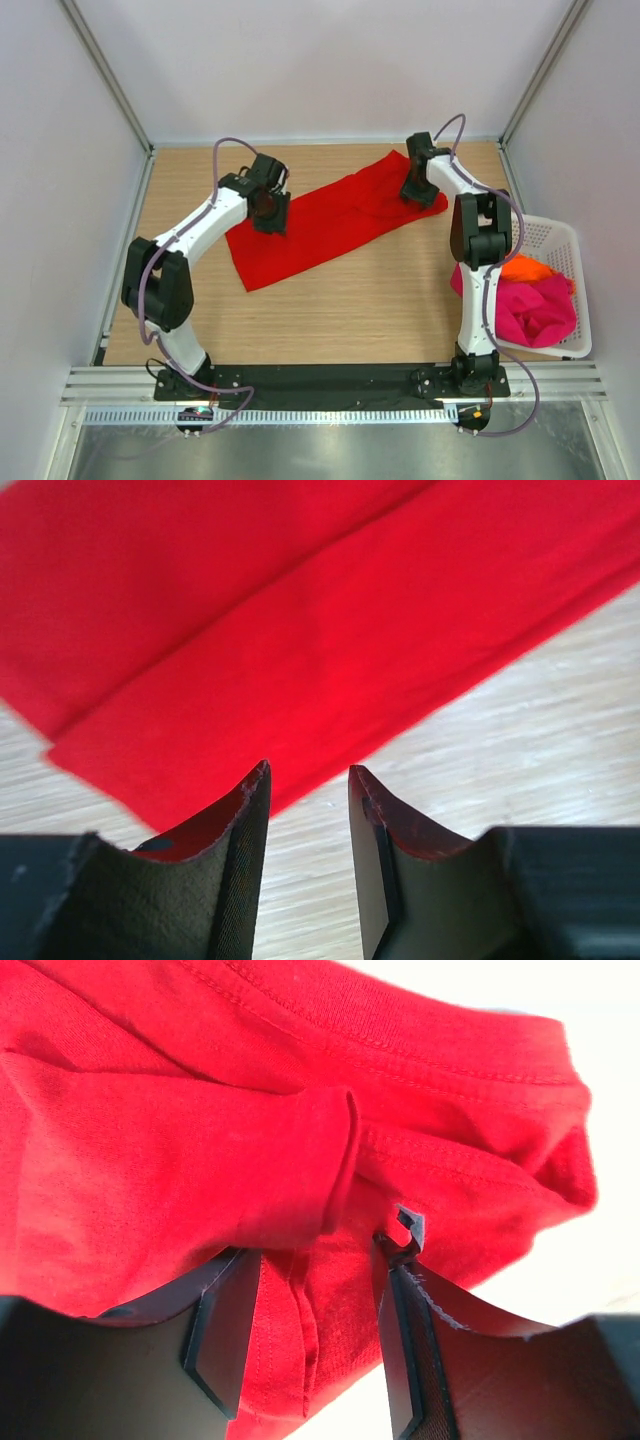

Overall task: Fold and stack the t-shirts
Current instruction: Fold the tshirt

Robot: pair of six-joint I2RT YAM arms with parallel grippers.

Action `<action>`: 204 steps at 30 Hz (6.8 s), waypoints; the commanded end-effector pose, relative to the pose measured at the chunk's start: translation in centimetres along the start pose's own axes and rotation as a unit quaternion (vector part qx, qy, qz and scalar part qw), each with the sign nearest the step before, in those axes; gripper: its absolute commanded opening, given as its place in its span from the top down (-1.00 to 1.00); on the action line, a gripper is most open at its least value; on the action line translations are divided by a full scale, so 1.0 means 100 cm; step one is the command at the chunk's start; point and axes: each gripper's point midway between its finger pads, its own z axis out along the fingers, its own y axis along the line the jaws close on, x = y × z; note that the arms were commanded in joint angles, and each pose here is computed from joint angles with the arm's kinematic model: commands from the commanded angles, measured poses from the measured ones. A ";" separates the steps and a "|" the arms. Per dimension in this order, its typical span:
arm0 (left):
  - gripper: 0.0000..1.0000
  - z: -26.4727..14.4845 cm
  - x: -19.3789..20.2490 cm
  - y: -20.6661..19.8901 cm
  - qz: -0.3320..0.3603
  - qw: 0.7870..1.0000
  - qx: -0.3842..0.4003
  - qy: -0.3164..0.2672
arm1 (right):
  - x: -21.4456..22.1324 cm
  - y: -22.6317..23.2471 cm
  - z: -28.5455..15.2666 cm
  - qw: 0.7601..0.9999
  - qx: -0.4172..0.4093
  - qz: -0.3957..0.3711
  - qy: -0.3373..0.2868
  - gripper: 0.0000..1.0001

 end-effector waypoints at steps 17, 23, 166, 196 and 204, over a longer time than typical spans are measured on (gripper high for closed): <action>0.23 0.023 -0.054 0.060 -0.084 0.994 -0.070 -0.027 | 0.014 0.119 -0.119 0.982 -0.115 -0.143 -0.048 -0.26; 0.21 -0.023 -0.054 0.071 -0.136 0.985 -0.066 -0.088 | 0.095 0.189 -0.117 0.966 -0.175 -0.188 0.003 -0.22; 0.26 -0.044 0.002 -0.102 -0.074 0.974 0.203 -0.062 | -0.069 0.171 -0.079 0.955 -0.208 -0.130 -0.165 0.32; 0.19 0.118 -0.238 -0.108 -0.182 0.910 0.233 -0.291 | -0.085 0.170 0.002 0.928 -0.334 -0.114 -0.119 -0.03; 0.32 0.145 -0.245 -0.113 -0.201 0.903 0.246 -0.289 | -0.085 0.177 0.003 0.925 -0.349 -0.100 -0.116 0.04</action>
